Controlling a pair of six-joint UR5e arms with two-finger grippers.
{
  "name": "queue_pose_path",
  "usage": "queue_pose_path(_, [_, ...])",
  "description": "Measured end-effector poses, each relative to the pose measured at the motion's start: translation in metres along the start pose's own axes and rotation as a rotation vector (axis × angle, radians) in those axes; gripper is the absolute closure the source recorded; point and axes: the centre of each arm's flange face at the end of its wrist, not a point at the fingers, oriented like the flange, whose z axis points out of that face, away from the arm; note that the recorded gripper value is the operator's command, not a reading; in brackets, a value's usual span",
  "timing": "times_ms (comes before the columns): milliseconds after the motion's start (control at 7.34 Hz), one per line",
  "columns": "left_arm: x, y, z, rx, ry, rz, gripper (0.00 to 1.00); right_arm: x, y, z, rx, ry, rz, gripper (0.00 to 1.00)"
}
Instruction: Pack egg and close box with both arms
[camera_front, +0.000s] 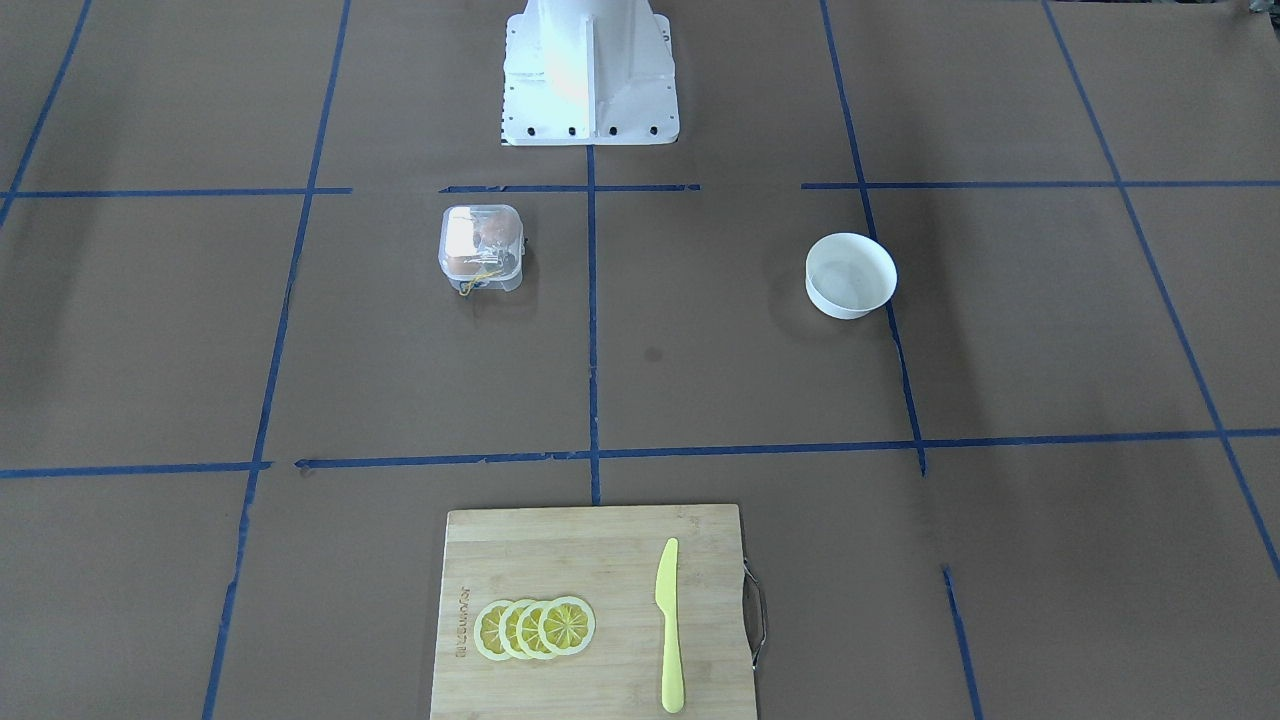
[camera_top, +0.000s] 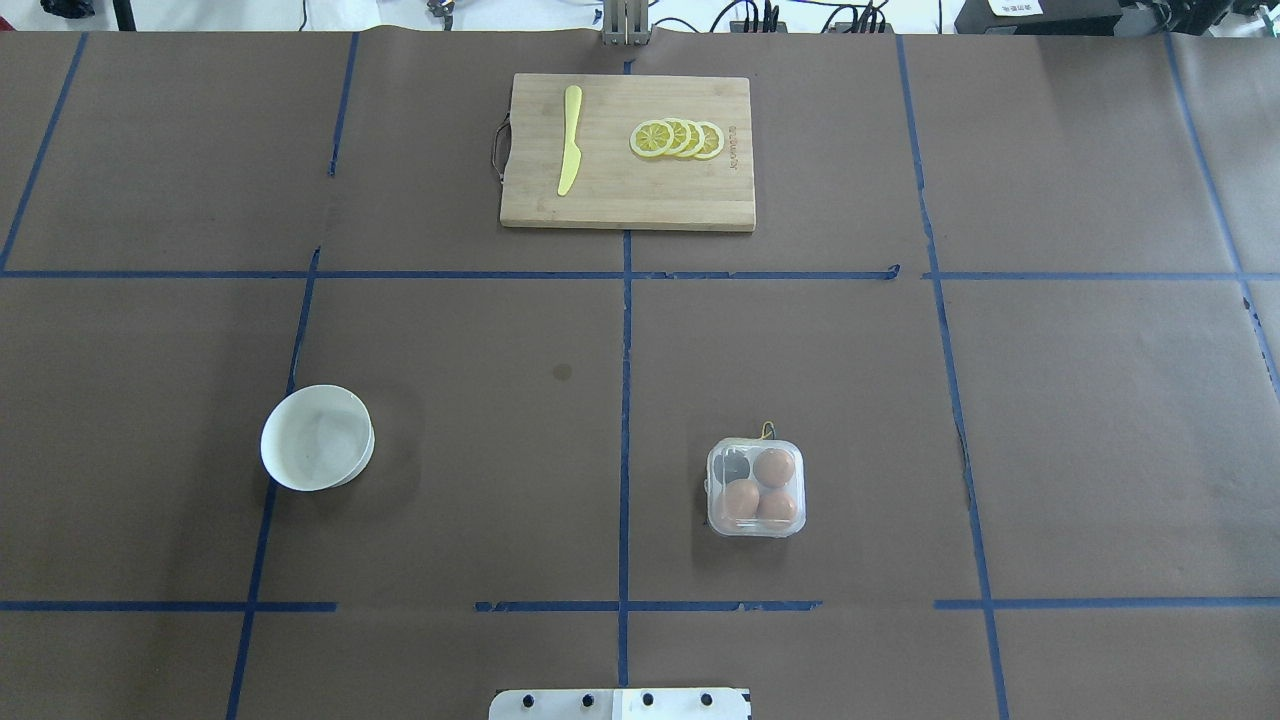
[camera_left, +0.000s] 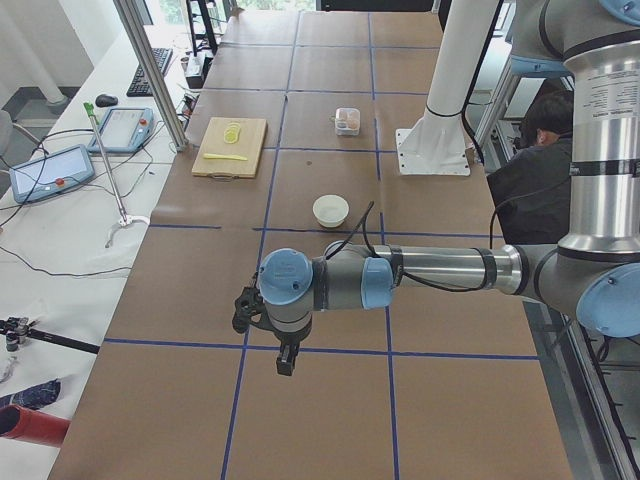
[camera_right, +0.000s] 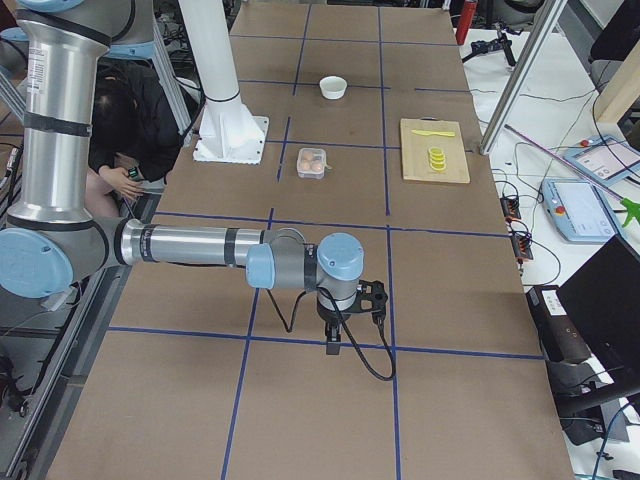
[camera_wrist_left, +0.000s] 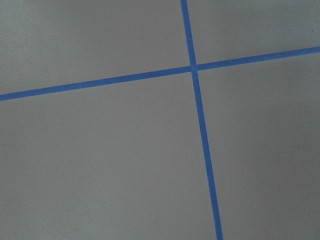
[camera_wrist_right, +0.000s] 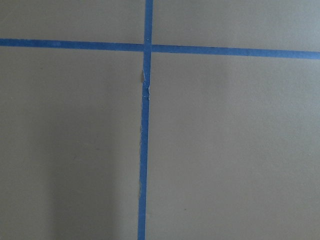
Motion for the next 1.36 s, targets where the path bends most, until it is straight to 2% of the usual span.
queue_pose_path(1362, [-0.0017,0.0019,0.0030,-0.008,0.002,-0.006,0.00,-0.0090,-0.0073,0.0065,-0.015,-0.002,-0.023,0.00])
